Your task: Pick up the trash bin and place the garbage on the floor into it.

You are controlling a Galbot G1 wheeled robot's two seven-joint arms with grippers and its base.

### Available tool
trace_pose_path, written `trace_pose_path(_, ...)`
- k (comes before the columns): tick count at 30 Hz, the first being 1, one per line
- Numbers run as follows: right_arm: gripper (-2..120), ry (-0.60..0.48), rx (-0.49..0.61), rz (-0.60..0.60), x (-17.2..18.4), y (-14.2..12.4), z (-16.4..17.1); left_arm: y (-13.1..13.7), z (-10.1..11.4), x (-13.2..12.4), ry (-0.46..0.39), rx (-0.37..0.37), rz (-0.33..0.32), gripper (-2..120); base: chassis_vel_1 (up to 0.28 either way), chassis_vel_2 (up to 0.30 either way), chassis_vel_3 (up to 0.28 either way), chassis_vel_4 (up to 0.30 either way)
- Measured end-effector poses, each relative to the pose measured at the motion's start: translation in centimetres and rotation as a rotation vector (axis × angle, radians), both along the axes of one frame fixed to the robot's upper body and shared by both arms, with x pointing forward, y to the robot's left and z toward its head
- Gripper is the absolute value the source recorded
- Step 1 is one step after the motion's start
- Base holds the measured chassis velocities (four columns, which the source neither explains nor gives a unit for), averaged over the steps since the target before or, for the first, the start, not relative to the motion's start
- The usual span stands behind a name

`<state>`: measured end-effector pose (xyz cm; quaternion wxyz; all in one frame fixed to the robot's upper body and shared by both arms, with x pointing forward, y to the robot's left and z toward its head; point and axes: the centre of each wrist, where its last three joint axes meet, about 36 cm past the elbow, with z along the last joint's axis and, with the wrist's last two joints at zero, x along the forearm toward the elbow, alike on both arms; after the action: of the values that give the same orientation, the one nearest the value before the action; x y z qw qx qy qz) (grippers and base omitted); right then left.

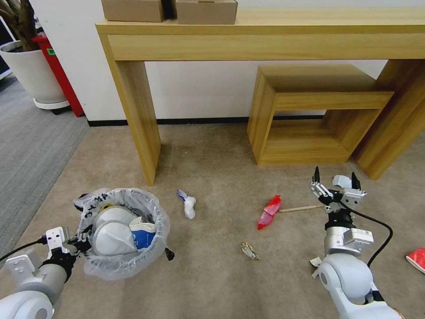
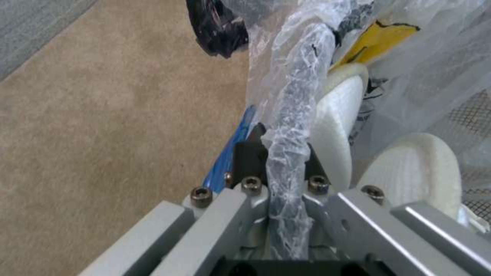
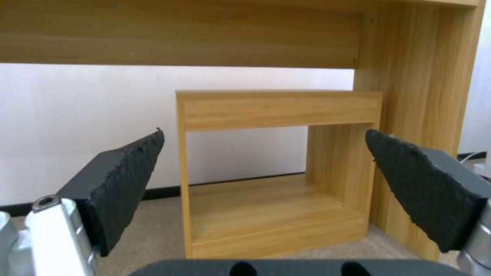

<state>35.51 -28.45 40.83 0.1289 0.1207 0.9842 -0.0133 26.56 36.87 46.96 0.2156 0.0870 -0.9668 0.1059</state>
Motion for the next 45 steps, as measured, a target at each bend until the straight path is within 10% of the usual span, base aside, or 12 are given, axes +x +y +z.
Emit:
trace_pose_path(25, 100, 0.129, 0.052, 0.111, -0.1, 0.8, 0.0, 0.2, -0.9, 0.2, 0.017, -0.001, 0.011, 1, -0.015, 0.016, 0.016, -0.017)
trace_pose_path(45, 100, 1.016, 0.026, 0.355, 1.2, 2.9, 0.5, -0.2, -1.9, -0.7, 0.013, -0.011, 0.066, 1, 0.000, 0.000, 0.000, 0.000)
